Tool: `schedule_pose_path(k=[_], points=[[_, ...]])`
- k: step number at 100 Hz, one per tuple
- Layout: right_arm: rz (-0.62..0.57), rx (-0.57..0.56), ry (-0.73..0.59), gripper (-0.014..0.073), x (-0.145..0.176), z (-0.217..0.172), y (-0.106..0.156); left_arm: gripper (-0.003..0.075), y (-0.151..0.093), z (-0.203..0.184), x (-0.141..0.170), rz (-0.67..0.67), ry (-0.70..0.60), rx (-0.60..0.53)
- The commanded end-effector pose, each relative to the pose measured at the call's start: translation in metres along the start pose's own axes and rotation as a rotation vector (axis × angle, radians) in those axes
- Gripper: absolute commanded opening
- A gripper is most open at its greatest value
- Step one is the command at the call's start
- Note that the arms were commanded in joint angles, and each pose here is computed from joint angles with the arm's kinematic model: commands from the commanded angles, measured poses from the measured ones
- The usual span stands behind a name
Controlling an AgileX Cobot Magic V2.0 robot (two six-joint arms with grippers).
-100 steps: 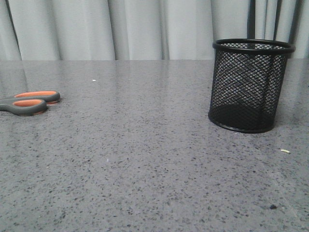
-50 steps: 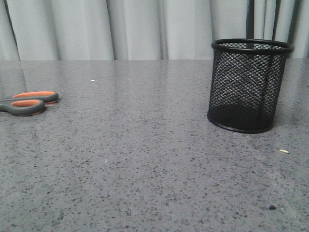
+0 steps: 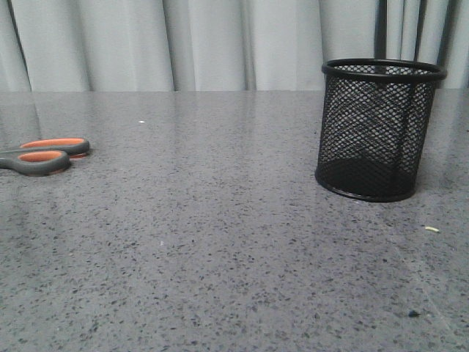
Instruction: Put scissors into bucket
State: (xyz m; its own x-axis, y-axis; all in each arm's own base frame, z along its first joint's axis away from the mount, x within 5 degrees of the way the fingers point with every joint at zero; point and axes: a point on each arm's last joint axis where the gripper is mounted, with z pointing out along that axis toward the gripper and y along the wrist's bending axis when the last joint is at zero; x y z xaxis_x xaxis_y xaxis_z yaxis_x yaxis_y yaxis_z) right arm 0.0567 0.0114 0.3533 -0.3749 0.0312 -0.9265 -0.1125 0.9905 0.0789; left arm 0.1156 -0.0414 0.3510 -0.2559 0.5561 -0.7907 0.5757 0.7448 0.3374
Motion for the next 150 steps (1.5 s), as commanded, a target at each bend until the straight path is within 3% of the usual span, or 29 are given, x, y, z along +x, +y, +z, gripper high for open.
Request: schedule_pose_path(k=[1, 9, 14, 31, 54, 74, 96, 121, 150], points=[[-0.014, -0.018, -0.081, 0.0374, -0.015, -0.003, 0.002, 0.0296, 0.016, 0.012, -0.013, 0.204, 0.099, -0.031], [-0.015, -0.025, -0.081, 0.0374, -0.015, -0.003, 0.002, 0.0296, 0.024, 0.028, -0.013, 0.42, 0.238, -0.009], [-0.015, -0.025, -0.081, 0.0374, -0.015, -0.003, 0.002, 0.0296, 0.026, 0.04, -0.014, 0.484, 0.306, 0.025], [-0.014, -0.036, -0.081, 0.0374, -0.015, -0.003, 0.003, 0.0296, 0.032, 0.08, -0.017, 0.526, 0.409, 0.101], [-0.029, -0.074, -0.077, 0.0374, -0.015, -0.004, 0.006, 0.0299, 0.037, 0.107, -0.026, 0.519, 0.422, 0.146], [-0.035, -0.092, -0.074, 0.0374, -0.015, -0.004, 0.007, 0.0388, 0.04, 0.134, -0.033, 0.676, 0.442, 0.277], [-0.04, -0.105, -0.073, 0.0374, -0.015, -0.004, 0.008, 0.0393, 0.052, 0.15, -0.044, 0.659, 0.449, 0.281], [-0.045, -0.12, -0.071, 0.0374, -0.014, -0.004, 0.008, 0.0393, 0.067, 0.156, -0.027, 0.602, 0.491, 0.42], [-0.046, -0.123, -0.065, 0.0374, -0.014, -0.004, 0.009, 0.0393, 0.074, 0.164, -0.019, 0.623, 0.488, 0.446]])
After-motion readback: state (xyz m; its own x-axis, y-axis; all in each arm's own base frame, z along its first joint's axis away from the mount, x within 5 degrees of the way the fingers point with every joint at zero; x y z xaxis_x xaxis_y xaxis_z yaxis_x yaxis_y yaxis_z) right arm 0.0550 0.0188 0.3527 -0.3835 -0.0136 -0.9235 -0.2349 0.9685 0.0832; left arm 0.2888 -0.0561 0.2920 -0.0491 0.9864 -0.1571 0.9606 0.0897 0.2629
